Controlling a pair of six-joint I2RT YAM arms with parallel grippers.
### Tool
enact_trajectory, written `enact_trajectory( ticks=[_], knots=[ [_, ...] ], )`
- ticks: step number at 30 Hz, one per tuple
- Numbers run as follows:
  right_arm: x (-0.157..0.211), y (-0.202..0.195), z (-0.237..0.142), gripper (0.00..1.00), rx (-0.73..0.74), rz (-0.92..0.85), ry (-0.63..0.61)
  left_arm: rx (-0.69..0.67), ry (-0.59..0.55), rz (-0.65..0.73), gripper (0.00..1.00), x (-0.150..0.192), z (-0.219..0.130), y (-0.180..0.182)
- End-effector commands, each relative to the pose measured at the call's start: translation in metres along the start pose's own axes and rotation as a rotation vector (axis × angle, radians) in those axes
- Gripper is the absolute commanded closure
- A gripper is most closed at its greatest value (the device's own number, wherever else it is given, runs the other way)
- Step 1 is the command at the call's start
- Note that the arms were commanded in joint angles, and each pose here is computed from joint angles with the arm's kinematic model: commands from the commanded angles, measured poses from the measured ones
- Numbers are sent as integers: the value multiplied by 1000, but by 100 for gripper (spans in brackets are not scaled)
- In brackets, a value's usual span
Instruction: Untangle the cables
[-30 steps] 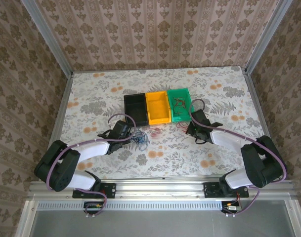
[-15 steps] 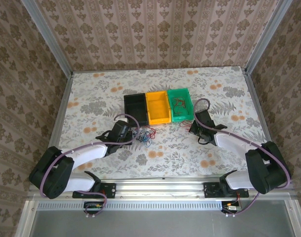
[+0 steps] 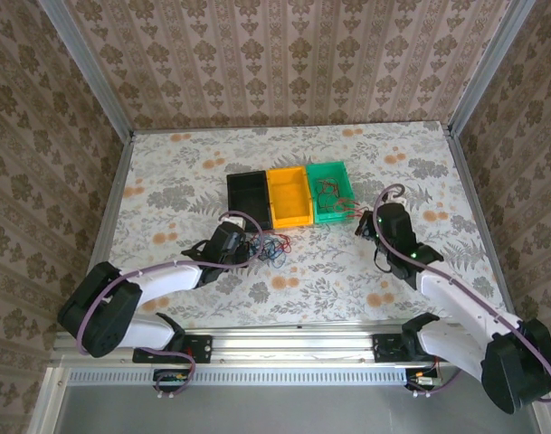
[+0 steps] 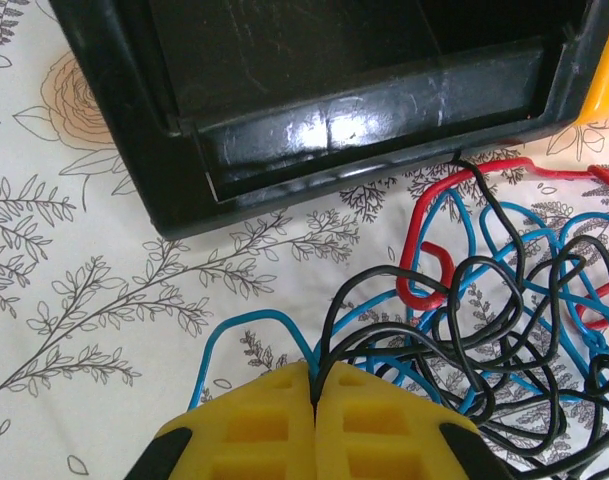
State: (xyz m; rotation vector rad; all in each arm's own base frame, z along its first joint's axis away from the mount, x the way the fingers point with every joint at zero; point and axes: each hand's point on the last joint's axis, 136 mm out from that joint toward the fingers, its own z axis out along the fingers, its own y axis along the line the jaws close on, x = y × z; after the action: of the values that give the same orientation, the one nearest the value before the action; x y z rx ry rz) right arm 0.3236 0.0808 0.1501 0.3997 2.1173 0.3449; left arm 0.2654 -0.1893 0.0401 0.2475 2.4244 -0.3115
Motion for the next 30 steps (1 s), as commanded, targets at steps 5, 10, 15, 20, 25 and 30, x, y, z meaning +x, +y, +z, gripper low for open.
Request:
enact_trajectory(
  ticks=[5,10,15,20,25,30],
  knots=[
    [-42,57,52,98,-135,-75,36,17,11,10,100,3,5,-6],
    [-39,77,93,57,-170,-28,134,42,29,29,100,6,6,-10],
    [17,113,90,52,-259,-131,282,37,45,33,100,11,7,-9],
    [88,141,72,53,-364,-260,442,28,57,33,100,15,9,-7],
    [147,150,69,55,-395,-305,613,26,69,39,100,17,12,-8],
    [172,136,80,57,-310,-335,690,19,67,43,100,17,12,-8]
  ],
)
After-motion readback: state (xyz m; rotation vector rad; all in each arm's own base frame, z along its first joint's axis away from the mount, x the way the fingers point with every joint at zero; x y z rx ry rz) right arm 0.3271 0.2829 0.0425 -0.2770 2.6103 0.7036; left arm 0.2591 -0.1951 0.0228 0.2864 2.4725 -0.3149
